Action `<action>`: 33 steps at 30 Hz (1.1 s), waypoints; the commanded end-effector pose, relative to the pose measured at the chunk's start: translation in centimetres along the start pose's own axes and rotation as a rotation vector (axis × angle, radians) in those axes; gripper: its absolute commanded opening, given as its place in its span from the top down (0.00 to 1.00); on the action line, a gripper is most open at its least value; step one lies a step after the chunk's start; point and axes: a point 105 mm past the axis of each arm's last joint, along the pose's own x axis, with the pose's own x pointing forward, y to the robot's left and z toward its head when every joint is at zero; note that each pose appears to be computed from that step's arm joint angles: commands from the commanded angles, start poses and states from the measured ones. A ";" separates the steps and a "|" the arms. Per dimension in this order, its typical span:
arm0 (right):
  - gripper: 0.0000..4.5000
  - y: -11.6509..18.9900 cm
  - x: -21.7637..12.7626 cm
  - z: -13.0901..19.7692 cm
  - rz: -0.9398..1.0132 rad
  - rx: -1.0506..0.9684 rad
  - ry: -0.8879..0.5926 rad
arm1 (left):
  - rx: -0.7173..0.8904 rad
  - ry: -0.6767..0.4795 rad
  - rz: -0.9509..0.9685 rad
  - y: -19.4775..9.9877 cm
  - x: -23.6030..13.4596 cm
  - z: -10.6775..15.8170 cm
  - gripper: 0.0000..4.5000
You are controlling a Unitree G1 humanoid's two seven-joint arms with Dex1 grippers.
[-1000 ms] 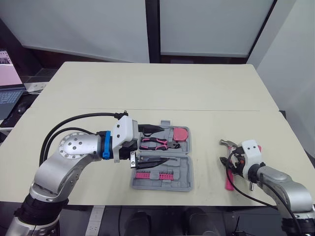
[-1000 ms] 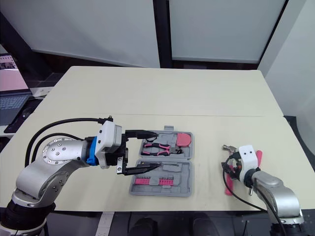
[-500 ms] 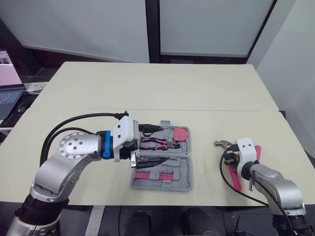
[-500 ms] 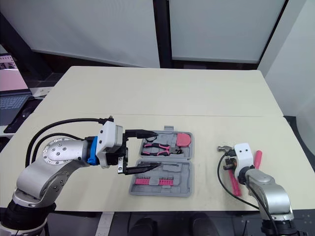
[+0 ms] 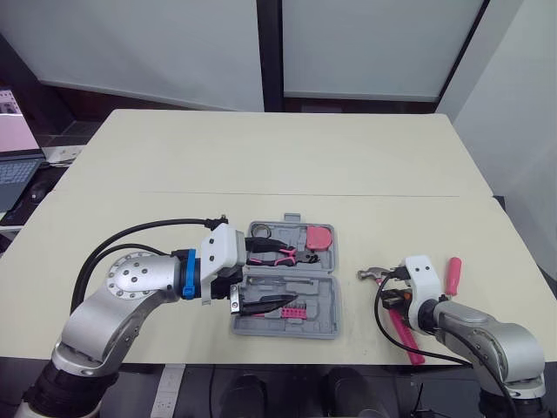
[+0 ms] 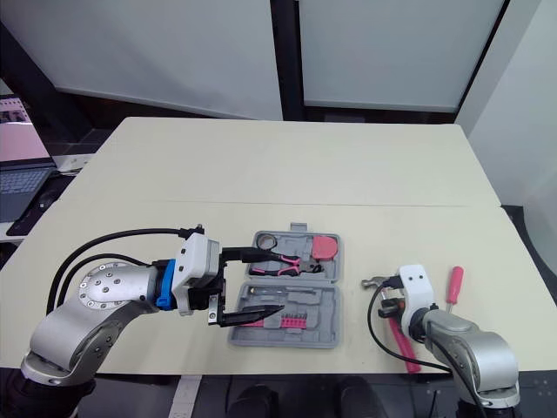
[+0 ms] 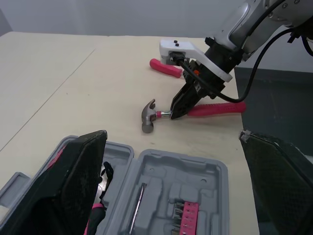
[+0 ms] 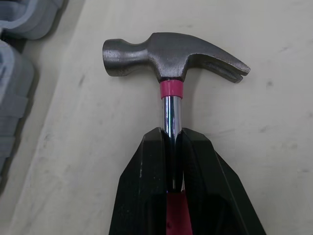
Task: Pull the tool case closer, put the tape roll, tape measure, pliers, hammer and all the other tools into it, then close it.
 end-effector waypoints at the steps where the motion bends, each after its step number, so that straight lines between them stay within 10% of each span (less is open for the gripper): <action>1: 0.95 0.8 0.5 0.9 -0.002 -0.003 -0.032 | 0.055 -0.008 0.000 -0.4 -0.5 1.1 0.00; 4: 0.95 0.5 0.6 0.8 -0.009 0.030 -0.039 | 0.052 0.000 0.009 -0.4 -0.8 1.0 0.00; 5: 0.79 0.5 0.5 0.8 0.000 0.045 -0.044 | 0.051 0.002 0.011 -0.4 -0.8 1.0 0.00; 13: 0.41 -0.4 -2.8 3.3 0.119 -0.078 -0.070 | 0.042 0.008 0.022 -0.4 -1.0 0.5 0.00; 20: 0.00 1.0 -6.9 5.9 0.539 -0.906 0.012 | 0.035 -0.013 -0.017 -1.6 -1.1 0.2 0.00; 33: 0.00 0.0 -2.3 6.7 0.864 -2.134 0.173 | 0.031 -0.010 0.001 -2.4 -1.1 0.0 0.00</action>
